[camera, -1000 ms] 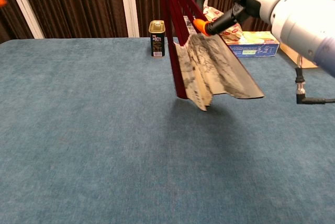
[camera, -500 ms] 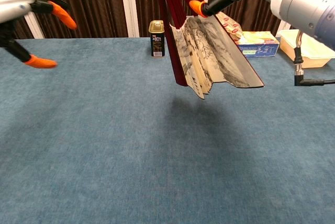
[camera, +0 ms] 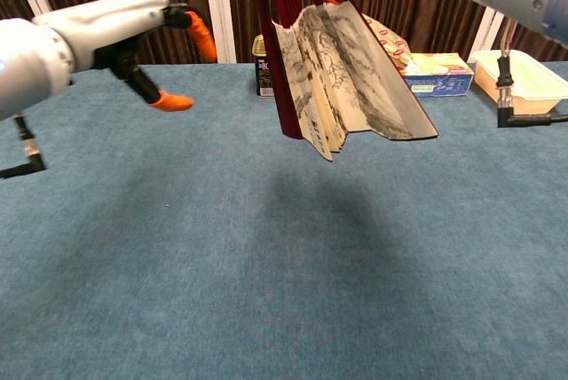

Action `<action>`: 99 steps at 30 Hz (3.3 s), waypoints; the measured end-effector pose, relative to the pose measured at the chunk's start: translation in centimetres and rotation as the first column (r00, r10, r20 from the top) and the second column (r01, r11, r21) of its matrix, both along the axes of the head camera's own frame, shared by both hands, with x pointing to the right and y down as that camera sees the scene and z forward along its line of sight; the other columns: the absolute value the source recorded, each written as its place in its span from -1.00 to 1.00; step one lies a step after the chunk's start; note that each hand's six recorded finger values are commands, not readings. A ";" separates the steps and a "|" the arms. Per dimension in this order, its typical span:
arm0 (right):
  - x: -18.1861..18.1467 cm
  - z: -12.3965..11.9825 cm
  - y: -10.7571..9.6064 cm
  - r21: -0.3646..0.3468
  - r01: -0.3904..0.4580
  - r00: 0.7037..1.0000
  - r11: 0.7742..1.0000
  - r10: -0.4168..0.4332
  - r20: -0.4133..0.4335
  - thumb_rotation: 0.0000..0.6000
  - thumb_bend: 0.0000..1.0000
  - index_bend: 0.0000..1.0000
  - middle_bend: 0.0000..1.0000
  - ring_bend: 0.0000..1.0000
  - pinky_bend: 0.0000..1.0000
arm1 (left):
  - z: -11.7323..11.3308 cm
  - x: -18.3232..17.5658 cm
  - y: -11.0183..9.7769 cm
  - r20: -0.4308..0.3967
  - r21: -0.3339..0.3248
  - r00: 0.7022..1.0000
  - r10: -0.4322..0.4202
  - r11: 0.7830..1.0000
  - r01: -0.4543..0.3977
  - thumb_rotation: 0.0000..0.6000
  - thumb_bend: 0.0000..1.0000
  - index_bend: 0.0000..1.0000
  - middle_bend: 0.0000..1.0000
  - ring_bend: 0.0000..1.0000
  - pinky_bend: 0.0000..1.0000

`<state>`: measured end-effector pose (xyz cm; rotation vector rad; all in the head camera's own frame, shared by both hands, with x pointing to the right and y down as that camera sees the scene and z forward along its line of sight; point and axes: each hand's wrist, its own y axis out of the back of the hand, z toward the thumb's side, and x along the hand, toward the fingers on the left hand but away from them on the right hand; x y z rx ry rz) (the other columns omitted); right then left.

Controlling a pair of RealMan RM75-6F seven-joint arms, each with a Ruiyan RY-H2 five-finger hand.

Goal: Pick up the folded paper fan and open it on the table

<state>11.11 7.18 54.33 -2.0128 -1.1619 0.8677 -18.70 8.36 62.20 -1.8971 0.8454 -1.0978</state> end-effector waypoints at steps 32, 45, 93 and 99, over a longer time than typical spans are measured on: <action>-1.5 -2.5 0.7 -0.026 0.045 0.998 0.999 -0.044 0.053 1.00 -0.01 0.48 -0.63 -1.00 -1.00 | 1.1 7.3 1.3 -0.091 -0.087 0.996 -0.016 0.996 0.008 1.00 0.00 -0.12 -0.82 -1.00 -0.91; -1.2 -2.9 0.6 -0.031 0.037 0.998 0.999 -0.035 0.058 1.00 -0.01 0.50 -0.62 -1.00 -1.00 | 1.5 7.0 1.5 -0.091 -0.080 0.995 -0.042 0.996 0.035 1.00 0.06 0.39 -0.75 -1.00 -0.91; 9.6 1.3 -0.8 0.087 -0.030 0.971 0.996 0.050 -0.232 1.00 0.00 0.57 -0.58 -1.00 -1.00 | -1.5 -5.2 -4.5 0.018 0.064 0.985 -0.173 0.983 0.172 1.00 0.08 0.44 -0.75 -1.00 -0.91; 10.5 1.5 -1.0 0.108 -0.032 0.966 0.994 0.058 -0.252 1.00 0.00 0.57 -0.58 -1.00 -1.00 | -1.7 -4.6 -4.6 0.008 0.071 0.985 -0.173 0.983 0.172 1.00 0.08 0.44 -0.76 -1.00 -0.91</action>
